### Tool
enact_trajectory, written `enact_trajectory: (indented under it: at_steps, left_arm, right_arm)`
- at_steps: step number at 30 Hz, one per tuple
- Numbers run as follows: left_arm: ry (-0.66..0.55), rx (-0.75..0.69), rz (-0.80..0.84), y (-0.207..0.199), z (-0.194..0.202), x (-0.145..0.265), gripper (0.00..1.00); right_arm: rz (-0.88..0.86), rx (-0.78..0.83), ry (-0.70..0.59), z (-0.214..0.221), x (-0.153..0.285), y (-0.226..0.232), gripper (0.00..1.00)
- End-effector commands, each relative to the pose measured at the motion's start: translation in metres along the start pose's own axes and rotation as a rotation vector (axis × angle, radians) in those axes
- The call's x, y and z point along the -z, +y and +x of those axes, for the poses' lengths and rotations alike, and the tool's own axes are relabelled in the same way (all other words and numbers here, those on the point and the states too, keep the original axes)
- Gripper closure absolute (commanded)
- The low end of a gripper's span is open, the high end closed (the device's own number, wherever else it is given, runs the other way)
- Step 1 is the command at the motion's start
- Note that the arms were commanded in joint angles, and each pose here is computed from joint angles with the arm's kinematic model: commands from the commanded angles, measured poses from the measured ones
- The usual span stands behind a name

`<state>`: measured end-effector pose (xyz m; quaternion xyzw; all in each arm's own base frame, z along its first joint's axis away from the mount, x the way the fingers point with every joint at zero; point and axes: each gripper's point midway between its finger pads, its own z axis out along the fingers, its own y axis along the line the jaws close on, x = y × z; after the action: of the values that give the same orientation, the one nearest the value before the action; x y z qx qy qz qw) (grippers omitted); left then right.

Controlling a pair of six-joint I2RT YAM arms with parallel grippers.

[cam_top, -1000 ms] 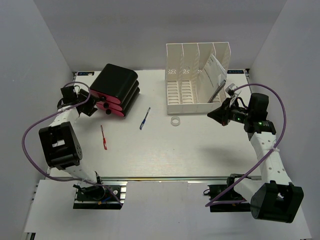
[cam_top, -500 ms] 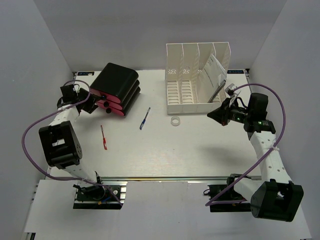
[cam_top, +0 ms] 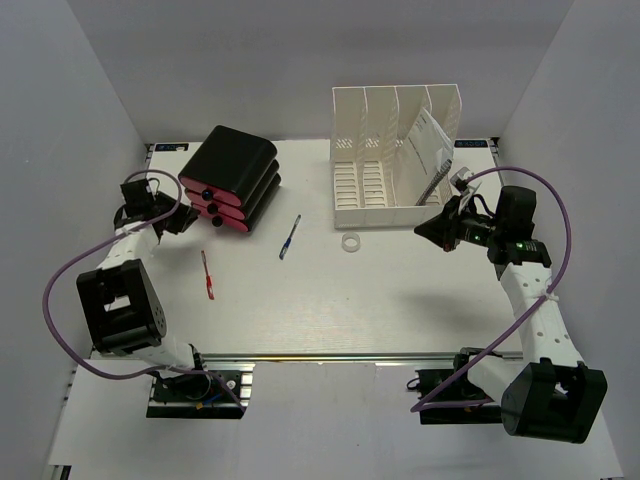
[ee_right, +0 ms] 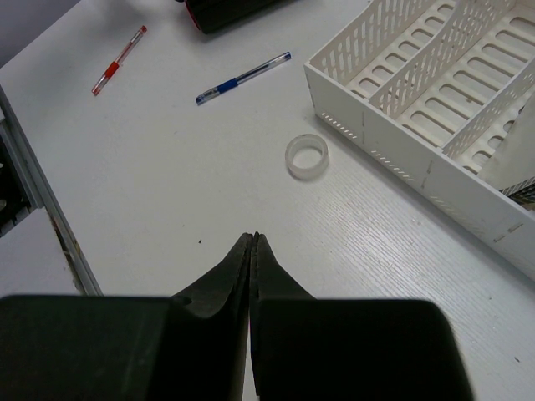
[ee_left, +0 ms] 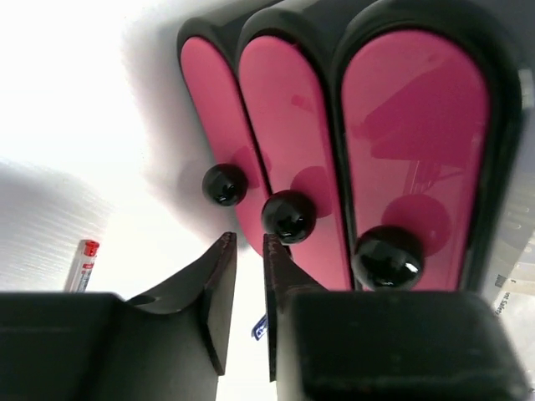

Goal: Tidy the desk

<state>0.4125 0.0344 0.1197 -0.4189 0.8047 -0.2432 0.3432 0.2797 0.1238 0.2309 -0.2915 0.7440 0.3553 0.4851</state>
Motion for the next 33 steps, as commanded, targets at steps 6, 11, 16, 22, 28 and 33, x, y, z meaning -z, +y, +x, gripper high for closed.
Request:
enact_trajectory:
  at_steps: [6, 11, 16, 22, 28, 33]
  left_arm:
    - [0.062, 0.052, 0.131, -0.007, 0.018, -0.008, 0.54]
    - [0.046, 0.042, 0.212, -0.016, 0.018, -0.009, 0.50]
    - [0.034, 0.030, 0.250, -0.020, 0.017, -0.009, 0.44]
    - [0.028, 0.027, 0.289, -0.023, 0.018, -0.011, 0.42]
    - [0.037, 0.026, 0.295, -0.018, 0.020, -0.021, 0.42]
    - [0.029, 0.025, 0.313, -0.019, 0.019, -0.025, 0.41]
  right_arm:
    - [-0.001, 0.005, 0.005, 0.002, 0.000, -0.002, 0.99]
    - [0.003, 0.006, 0.005, 0.002, 0.000, -0.004, 0.99]
    - [0.004, 0.001, 0.010, 0.004, -0.001, -0.005, 0.99]
    - [0.004, 0.000, 0.015, 0.005, -0.001, -0.005, 0.99]
    - [0.004, -0.001, 0.018, 0.006, -0.002, -0.006, 0.99]
    - [0.003, -0.002, 0.019, 0.007, -0.002, -0.007, 0.99]
